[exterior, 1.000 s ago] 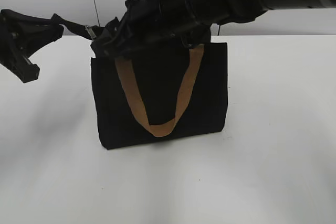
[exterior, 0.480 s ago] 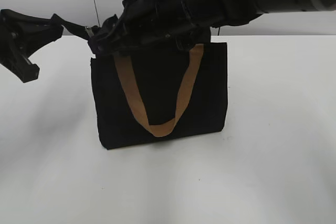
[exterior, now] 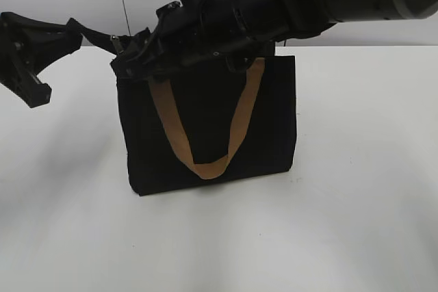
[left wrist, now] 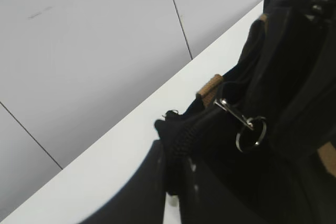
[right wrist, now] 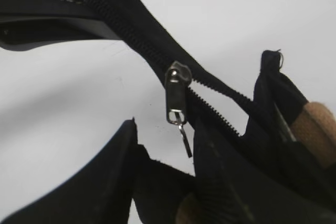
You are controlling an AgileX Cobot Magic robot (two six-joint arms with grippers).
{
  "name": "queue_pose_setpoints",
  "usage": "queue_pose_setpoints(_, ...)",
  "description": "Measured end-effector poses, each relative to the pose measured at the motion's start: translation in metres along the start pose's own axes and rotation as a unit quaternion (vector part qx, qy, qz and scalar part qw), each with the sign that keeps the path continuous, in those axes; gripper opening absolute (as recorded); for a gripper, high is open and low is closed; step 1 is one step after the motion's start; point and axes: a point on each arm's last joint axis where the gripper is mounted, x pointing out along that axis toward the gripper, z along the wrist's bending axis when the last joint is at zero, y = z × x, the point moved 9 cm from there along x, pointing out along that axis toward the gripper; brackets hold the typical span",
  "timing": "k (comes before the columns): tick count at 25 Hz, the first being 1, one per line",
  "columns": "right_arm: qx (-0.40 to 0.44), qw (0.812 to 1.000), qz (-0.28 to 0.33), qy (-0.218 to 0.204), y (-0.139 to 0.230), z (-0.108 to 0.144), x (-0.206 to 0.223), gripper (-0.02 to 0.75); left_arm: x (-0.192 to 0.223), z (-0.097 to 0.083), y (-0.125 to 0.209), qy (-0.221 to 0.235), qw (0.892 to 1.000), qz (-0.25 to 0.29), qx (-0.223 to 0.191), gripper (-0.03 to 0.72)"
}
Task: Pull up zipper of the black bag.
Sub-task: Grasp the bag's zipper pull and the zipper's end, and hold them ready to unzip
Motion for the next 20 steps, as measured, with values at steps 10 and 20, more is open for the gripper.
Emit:
queue_pose_setpoints(10,0.007,1.000,-0.003,0.000,0.0015,-0.0020,0.0045,0.254,0.0000,0.0000,0.0000,0.000,1.000,0.000,0.000,0.026)
queue_pose_setpoints(20,0.006,1.000,-0.003,0.002,0.0014,-0.0024,0.0046,0.085,0.0000,0.0000,0.0000,0.000,1.000,0.000,0.000,0.025)
